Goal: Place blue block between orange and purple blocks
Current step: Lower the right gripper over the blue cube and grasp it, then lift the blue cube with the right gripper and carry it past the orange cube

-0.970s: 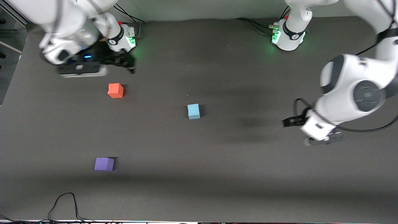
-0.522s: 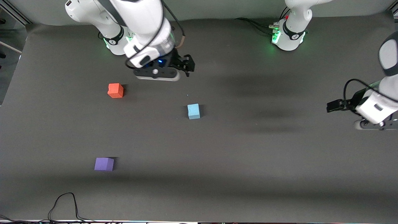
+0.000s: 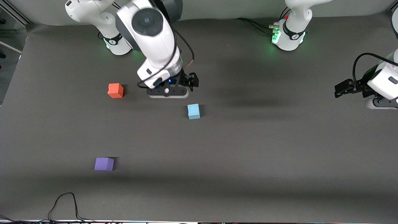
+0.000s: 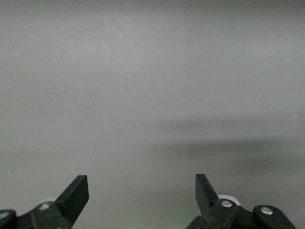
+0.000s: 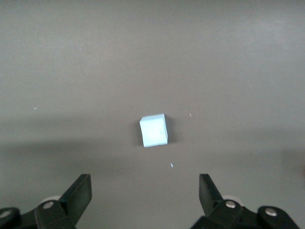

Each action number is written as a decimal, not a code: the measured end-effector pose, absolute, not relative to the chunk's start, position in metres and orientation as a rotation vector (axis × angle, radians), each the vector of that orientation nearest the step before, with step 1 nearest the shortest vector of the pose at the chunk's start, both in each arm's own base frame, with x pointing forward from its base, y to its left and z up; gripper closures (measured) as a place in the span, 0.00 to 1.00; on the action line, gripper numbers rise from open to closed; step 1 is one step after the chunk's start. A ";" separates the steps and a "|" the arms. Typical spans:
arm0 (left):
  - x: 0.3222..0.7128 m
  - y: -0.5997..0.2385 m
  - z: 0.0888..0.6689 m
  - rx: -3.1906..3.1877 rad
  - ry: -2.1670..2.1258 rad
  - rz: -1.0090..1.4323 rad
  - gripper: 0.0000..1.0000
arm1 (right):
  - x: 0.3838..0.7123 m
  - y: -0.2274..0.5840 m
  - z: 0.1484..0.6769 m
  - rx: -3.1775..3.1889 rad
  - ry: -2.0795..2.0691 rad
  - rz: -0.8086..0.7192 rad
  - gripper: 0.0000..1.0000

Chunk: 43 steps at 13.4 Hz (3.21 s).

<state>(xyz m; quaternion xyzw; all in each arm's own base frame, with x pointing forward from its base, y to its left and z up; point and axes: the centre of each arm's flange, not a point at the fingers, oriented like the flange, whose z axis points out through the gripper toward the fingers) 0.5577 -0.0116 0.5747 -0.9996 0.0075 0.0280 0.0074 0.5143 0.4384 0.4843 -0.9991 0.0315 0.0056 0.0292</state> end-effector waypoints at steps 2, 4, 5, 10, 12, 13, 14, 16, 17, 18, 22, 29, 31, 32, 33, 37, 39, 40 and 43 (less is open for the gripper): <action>0.556 -0.009 0.578 -3.125 0.018 0.082 0.00 | 0.495 0.451 0.424 -3.094 0.005 -0.047 0.00; 0.555 -0.010 0.580 -3.125 0.023 0.077 0.00 | 0.469 0.461 0.366 -3.088 -0.073 -0.104 0.00; 0.555 -0.012 0.580 -3.125 0.027 0.075 0.00 | 0.456 0.462 0.338 -3.085 -0.100 -0.113 0.00; 0.557 -0.014 0.584 -3.126 0.033 0.062 0.00 | 0.442 0.454 0.257 -3.105 -0.125 -0.106 0.00; 0.561 -0.013 0.584 -3.126 0.032 0.056 0.00 | 0.446 0.453 0.231 -3.094 -0.120 -0.133 0.00; 0.563 -0.013 0.584 -3.127 0.036 0.055 0.00 | 0.447 0.453 0.216 -3.088 -0.113 -0.142 0.00; 0.564 -0.014 0.584 -3.127 0.045 0.055 0.00 | 0.447 0.453 0.202 -3.082 -0.104 -0.148 0.00; 0.565 -0.016 0.583 -3.127 0.061 0.058 0.00 | 0.448 0.452 0.183 -3.079 -0.092 -0.152 0.00; 0.565 -0.017 0.583 -3.127 0.066 0.058 0.00 | 0.449 0.451 0.180 -3.079 -0.089 -0.153 0.00; 0.565 -0.018 0.583 -3.127 0.070 0.057 0.00 | 0.450 0.450 0.180 -3.078 -0.085 -0.155 0.01; 0.565 -0.019 0.583 -3.126 0.097 0.056 0.00 | 0.460 0.452 0.188 -3.067 -0.070 -0.178 0.40; 0.565 -0.018 0.584 -3.126 0.117 0.055 0.00 | 0.522 0.418 0.417 -3.094 0.022 -0.065 0.46; 0.565 -0.019 0.584 -3.126 0.118 0.056 0.00 | 0.531 0.385 0.530 -3.041 0.009 -0.045 0.46; 0.565 -0.018 0.584 -3.126 0.118 0.056 0.00 | 0.538 0.363 0.573 -3.018 0.015 -0.041 0.46; 0.565 -0.018 0.584 -3.126 0.118 0.056 0.00 | 0.547 0.342 0.594 -3.007 0.023 -0.044 0.46; 0.565 -0.018 0.585 -3.126 0.118 0.055 0.00 | 0.582 0.255 0.601 -3.044 -0.054 0.015 0.46; 0.565 -0.019 0.586 -3.127 0.119 0.050 0.00 | 0.599 0.185 0.606 -3.072 -0.089 0.020 0.46; 0.565 -0.019 0.586 -3.127 0.120 0.050 0.00 | 0.606 0.140 0.613 -3.086 -0.081 0.008 0.46; 0.565 -0.020 0.587 -3.127 0.122 0.049 0.00 | 0.604 0.021 0.629 -3.105 -0.051 0.009 0.46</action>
